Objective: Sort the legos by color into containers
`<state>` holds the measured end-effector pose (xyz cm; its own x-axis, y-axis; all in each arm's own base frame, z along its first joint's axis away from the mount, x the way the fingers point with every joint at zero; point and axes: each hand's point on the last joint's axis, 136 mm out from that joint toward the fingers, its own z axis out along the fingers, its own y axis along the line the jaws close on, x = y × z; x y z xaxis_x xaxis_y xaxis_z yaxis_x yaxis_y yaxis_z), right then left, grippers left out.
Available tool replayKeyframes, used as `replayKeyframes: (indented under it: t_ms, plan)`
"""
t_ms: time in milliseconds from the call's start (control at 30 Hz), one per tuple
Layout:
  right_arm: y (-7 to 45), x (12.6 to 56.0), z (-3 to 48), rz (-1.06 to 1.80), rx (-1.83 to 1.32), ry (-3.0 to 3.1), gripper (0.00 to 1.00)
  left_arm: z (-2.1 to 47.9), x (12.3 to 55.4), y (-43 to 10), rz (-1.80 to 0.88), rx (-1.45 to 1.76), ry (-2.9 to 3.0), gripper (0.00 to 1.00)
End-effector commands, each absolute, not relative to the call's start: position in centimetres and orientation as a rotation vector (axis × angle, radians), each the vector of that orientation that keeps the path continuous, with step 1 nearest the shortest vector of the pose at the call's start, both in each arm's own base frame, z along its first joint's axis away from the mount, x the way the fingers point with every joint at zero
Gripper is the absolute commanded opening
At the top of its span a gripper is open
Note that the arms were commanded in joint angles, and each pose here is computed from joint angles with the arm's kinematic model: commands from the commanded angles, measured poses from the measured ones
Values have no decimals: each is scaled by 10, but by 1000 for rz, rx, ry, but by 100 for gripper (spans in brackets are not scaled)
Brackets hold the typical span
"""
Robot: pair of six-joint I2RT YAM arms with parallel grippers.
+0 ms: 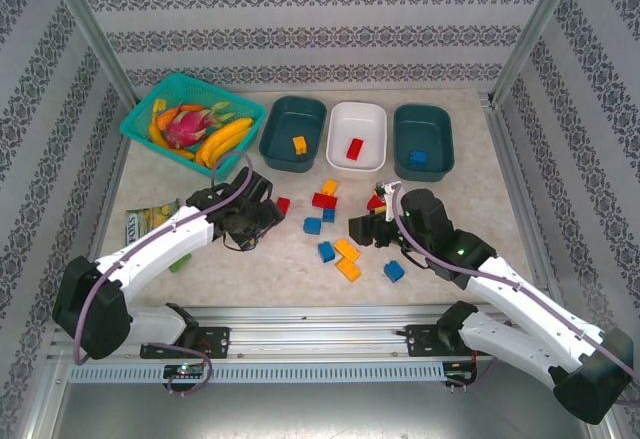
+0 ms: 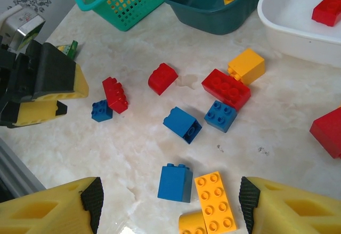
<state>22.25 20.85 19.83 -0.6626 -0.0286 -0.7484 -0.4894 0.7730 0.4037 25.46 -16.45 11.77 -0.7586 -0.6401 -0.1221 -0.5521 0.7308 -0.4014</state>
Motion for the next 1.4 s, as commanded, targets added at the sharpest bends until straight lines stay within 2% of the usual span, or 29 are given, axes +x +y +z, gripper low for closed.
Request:
replayKeyframes:
  t_ms: [0,67,233,500,900,1033,1267,1367]
  plan:
    - [213,219,195,799,-377,2198,70,111,255,-131,-408,-1099,2594,61]
    - [218,218,195,814,-388,2200,70,103,259,-121,-389,-1165,2590,57]
    - [222,216,197,819,-401,2194,70,89,279,-105,-351,-1209,2599,58]
    - [221,216,196,811,-391,2193,70,66,316,-115,-369,-1189,2665,59]
    - [223,216,193,824,-379,2203,70,34,310,-109,-237,-1212,2737,55]
    - [225,218,192,824,-380,2205,70,25,312,-110,-235,-1213,2740,46]
    - [227,219,192,823,-397,2210,70,18,315,-110,-197,-1204,2754,42]
    - [228,219,192,823,-402,2209,71,20,316,-110,-197,-1196,2742,33]
